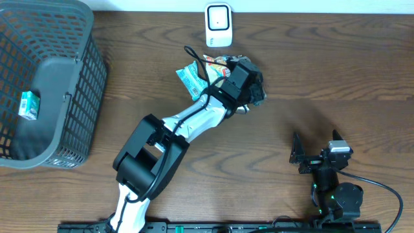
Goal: Scan the item barcode
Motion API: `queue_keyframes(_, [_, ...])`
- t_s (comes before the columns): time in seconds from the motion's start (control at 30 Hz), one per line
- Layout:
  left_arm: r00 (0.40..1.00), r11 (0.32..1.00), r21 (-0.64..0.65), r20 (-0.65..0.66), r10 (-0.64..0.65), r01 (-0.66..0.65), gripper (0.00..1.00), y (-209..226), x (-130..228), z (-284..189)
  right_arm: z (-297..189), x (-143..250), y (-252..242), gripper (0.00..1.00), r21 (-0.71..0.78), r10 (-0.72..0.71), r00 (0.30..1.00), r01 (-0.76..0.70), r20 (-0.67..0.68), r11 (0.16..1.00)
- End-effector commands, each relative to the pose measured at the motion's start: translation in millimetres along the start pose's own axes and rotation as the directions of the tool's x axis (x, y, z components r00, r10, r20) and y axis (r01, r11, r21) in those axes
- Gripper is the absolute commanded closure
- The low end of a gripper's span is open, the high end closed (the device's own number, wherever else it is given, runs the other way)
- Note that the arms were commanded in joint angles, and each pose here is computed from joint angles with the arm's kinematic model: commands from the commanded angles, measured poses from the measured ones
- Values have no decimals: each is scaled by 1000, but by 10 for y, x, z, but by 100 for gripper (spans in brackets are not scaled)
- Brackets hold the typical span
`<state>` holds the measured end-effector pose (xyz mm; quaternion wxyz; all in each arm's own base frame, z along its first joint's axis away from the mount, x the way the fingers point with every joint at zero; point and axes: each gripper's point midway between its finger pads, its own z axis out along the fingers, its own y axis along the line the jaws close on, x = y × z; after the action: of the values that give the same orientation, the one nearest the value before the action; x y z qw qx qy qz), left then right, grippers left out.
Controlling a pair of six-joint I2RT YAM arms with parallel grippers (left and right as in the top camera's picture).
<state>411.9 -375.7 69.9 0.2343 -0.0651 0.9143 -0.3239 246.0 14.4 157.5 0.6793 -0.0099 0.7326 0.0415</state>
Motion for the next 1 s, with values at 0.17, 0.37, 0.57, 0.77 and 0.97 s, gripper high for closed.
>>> queue_keyframes(0.17, [998,997,-38,-4,62,-62,86,96,157,206,-2,5,11,1,-5,-8,1000,8,1,1000])
queue_keyframes(0.37, [984,982,60,32,176,-177,69,-183,-68,-20,-2,5,11,1,-5,-8,1000,8,1,1000])
queue_keyframes(0.57, [967,964,97,95,238,-247,54,-409,-377,-514,-2,5,11,1,-5,-8,1000,8,1,1000])
queue_keyframes(0.77, [917,931,74,216,336,-359,50,-530,-845,-1325,-2,5,11,1,-5,-8,1000,8,1,1000])
queue_keyframes(0.97, [870,962,-8,426,249,-272,50,-182,-1665,-2568,-2,5,11,1,-5,-8,1000,8,1,1000])
